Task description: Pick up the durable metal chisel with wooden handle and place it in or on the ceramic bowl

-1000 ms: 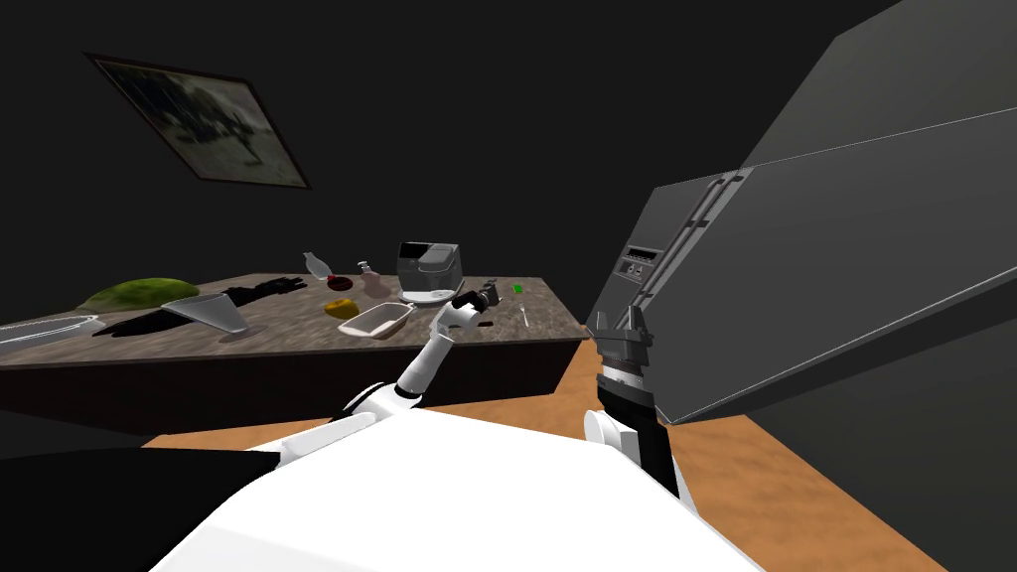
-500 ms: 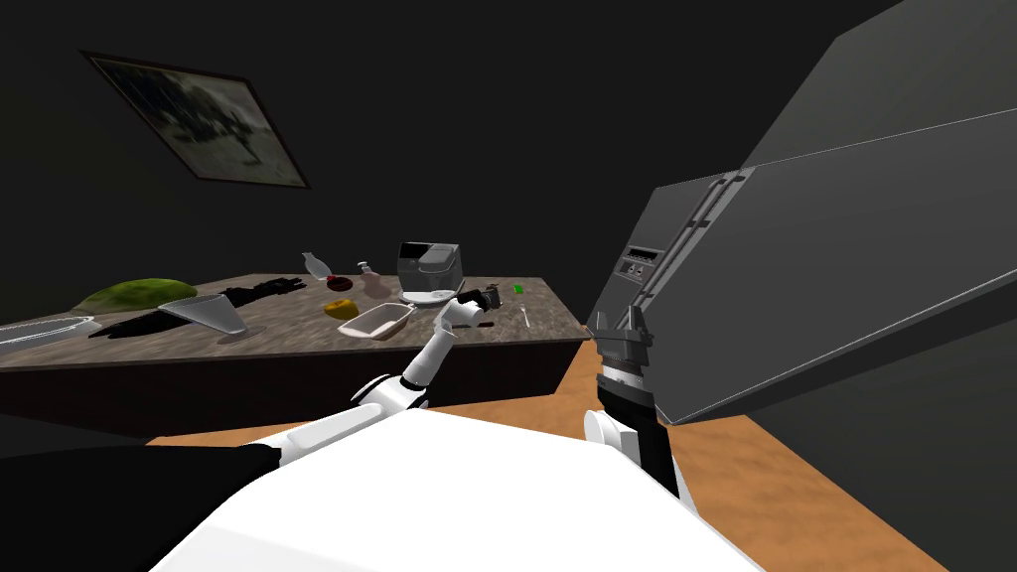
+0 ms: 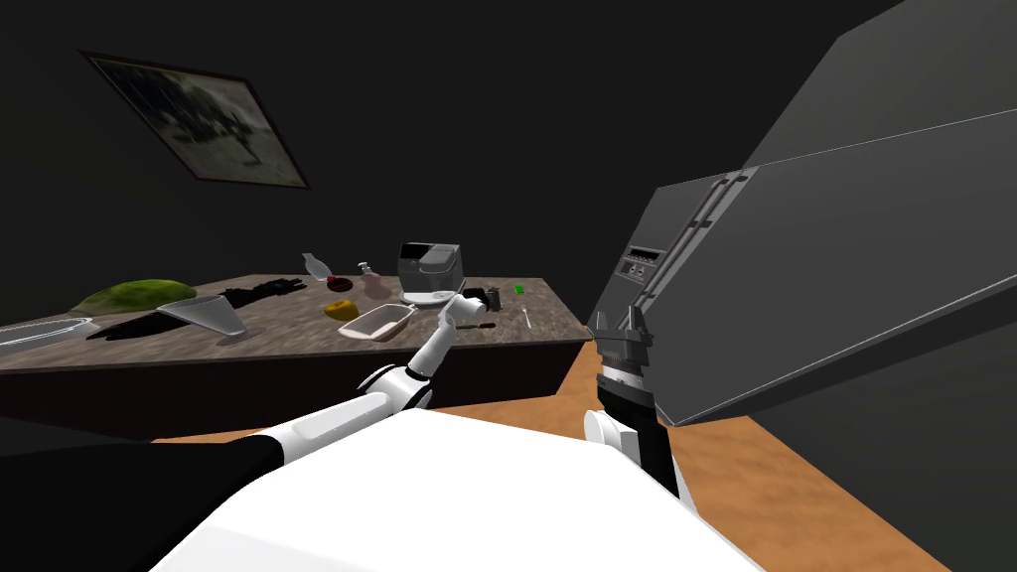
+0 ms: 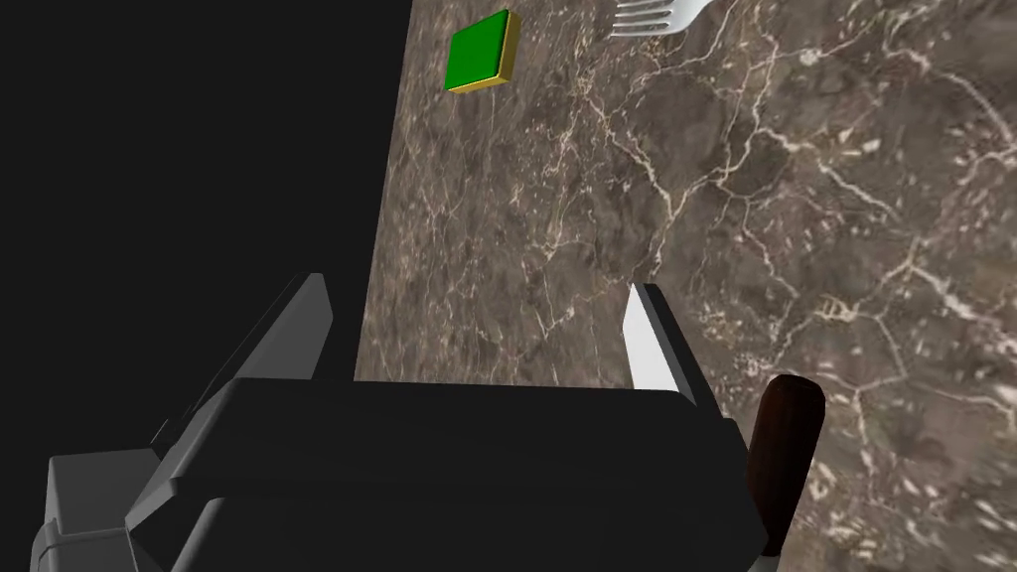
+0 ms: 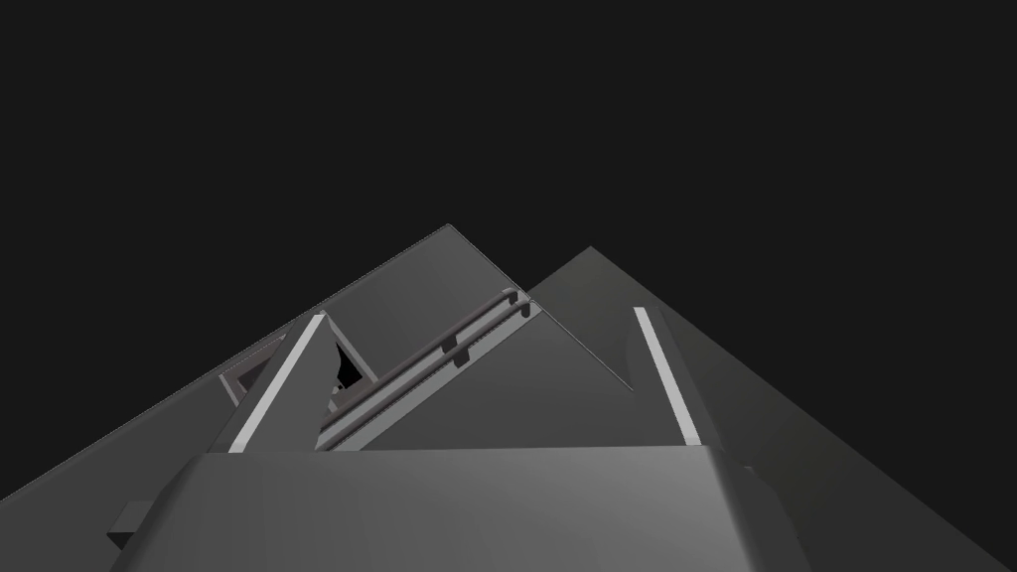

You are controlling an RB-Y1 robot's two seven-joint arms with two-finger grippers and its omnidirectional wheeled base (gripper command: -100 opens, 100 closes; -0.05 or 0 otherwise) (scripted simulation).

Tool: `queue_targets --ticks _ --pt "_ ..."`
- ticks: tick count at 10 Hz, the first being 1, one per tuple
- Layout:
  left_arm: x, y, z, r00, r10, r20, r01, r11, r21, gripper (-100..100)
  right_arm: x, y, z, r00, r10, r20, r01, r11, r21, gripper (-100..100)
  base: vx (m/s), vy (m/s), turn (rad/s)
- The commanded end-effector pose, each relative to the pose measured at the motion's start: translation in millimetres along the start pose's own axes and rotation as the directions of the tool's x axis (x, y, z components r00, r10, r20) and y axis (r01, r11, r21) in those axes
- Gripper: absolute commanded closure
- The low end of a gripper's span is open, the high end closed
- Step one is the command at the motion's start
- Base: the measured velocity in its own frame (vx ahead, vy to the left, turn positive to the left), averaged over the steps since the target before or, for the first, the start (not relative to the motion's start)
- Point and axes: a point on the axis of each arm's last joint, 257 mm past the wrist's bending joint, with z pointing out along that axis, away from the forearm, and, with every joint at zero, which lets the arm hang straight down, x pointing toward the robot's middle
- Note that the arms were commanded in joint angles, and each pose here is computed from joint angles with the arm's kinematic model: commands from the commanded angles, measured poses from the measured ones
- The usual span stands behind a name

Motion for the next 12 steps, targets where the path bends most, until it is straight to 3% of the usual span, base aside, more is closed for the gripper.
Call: queue_targets --ticks 1,3,8,12 --pt "-3.5 11.9 6.8 1.000 -0.006 0.024 0.007 0.998 -0.062 -100 0.0 0.0 0.0 1.000 0.000 0.000 0.000 1.000 0.000 0 0.025 0.032 0.006" --pt "-8.8 22.3 5.8 0.999 -0.004 0.045 0.009 0.995 -0.103 -100 0.0 0.0 0.0 1.000 0.000 0.000 0.000 1.000 0.000 0 0.017 0.020 -0.001" --pt "-25.2 53.6 9.6 0.993 -0.003 0.116 0.033 0.966 -0.255 -100 0.0 0.0 0.0 1.000 0.000 0.000 0.000 1.000 0.000 0 0.021 0.022 0.004" --pt "-43.2 82.6 6.0 0.983 0.008 0.186 0.066 0.919 -0.388 -100 0.0 0.0 0.0 1.000 0.000 0.000 0.000 1.000 0.000 0 0.031 0.030 0.008"
